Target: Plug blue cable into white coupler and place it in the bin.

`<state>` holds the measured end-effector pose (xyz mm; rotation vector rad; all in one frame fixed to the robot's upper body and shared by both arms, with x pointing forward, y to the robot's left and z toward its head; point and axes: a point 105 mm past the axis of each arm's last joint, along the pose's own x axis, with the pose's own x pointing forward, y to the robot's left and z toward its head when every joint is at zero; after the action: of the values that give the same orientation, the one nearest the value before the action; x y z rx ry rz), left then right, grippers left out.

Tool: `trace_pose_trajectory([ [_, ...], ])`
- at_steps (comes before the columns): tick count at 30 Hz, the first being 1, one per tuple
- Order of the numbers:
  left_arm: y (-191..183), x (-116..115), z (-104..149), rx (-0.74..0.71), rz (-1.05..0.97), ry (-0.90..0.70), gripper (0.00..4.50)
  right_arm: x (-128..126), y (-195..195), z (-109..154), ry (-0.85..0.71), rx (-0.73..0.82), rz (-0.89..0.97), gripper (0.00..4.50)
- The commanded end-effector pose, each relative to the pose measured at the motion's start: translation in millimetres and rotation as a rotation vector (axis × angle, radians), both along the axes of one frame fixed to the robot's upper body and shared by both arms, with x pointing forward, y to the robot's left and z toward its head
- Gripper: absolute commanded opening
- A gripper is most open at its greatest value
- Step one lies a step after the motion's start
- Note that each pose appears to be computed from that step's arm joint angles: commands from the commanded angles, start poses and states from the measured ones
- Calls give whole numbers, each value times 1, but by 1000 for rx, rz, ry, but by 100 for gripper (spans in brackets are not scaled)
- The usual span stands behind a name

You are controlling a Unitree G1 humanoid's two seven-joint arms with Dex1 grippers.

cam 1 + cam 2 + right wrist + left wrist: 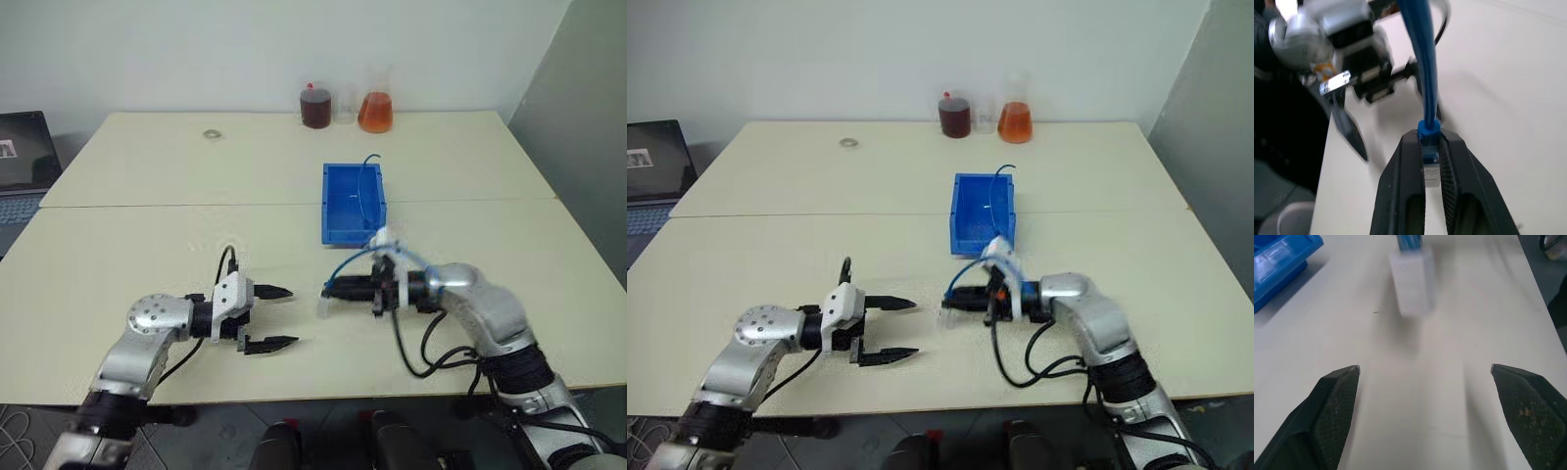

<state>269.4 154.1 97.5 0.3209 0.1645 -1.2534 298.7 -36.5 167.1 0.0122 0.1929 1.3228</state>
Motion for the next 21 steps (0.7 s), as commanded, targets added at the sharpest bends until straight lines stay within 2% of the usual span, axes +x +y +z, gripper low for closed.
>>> trace_pose_trajectory([
  [1, -13, 0, 33, -89, 70, -46, 448, 9, -13, 40, 34, 52, -115, 14],
  [5, -26, 2, 51, -178, 166, -76, 448, 35, -24, 68, 73, 52, -236, 14],
  [9, -31, 13, 61, -274, 313, -96, 448, 75, -25, 78, 110, 15, -372, 14],
  [14, -28, 19, 44, -284, 433, -87, 448, 119, -17, 72, 133, -11, -456, 14],
  [21, -33, 24, 47, -299, 471, -128, 448, 147, -6, 59, 113, -59, -478, 14],
])
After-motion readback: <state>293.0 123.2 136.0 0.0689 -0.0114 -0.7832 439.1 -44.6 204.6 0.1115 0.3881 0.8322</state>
